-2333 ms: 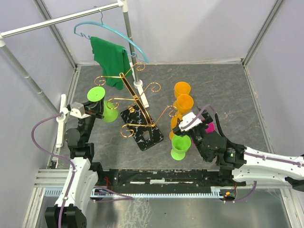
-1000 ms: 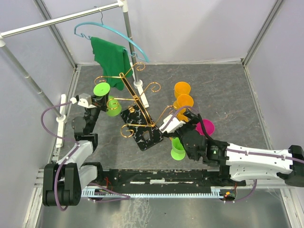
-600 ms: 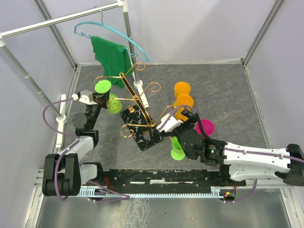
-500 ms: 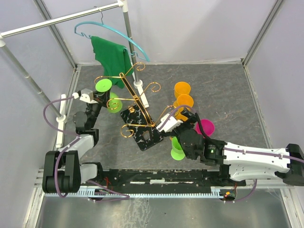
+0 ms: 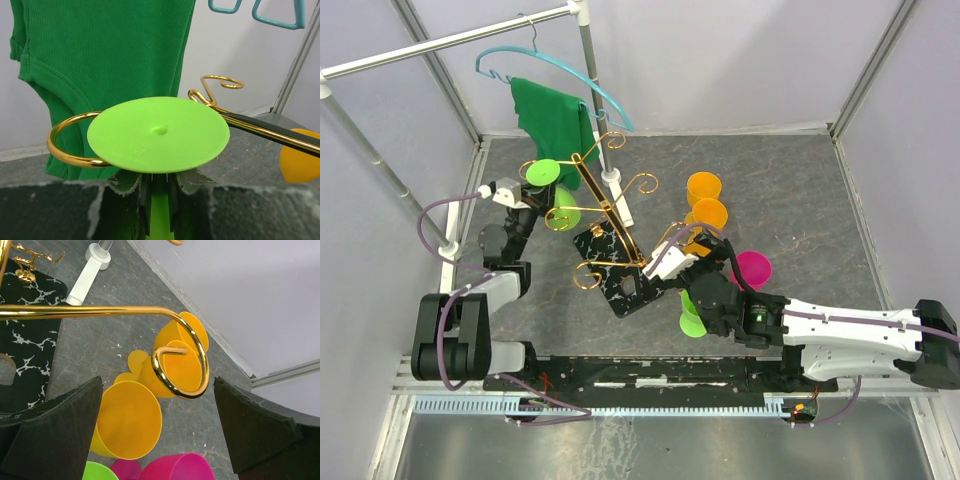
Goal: Place the wine glass upside down on the wine glass rack
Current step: Turn the wine glass upside down at the wine rack.
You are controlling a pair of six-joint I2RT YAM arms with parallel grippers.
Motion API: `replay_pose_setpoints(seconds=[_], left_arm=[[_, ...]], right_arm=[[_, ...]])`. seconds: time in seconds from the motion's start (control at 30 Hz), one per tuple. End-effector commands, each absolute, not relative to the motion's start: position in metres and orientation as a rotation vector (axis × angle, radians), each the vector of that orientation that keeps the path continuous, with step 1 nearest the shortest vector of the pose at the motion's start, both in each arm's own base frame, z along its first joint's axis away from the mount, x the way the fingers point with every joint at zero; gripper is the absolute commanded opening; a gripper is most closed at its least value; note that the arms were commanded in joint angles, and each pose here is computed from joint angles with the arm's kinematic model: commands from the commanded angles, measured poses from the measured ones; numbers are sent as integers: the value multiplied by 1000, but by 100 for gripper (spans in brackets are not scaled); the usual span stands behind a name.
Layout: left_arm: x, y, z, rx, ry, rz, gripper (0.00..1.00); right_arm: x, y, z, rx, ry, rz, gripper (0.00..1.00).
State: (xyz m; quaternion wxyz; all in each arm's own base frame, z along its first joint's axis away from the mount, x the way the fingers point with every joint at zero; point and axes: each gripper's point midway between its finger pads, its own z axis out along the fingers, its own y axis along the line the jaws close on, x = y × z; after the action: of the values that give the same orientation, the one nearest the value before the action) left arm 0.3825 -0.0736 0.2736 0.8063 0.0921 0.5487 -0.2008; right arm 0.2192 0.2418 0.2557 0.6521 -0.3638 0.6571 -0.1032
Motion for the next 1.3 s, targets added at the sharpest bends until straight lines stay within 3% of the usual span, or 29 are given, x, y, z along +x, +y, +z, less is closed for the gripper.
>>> replay_pose_setpoints(seconds=[0.0, 0.27, 0.57, 1.27], left_arm=[[385, -74, 304, 237, 1057, -386, 19], [395, -70, 305, 208, 1040, -380, 22], [403, -57, 303, 147, 1043, -328, 36], [397, -28, 307, 28, 1002, -206, 38]], right_arm=[[221, 248, 280, -738, 1478, -179, 100], [223, 252, 277, -752, 1479, -192, 100], [224, 256, 275, -761, 1480, -197, 100], [226, 258, 266, -790, 1489, -230, 100]])
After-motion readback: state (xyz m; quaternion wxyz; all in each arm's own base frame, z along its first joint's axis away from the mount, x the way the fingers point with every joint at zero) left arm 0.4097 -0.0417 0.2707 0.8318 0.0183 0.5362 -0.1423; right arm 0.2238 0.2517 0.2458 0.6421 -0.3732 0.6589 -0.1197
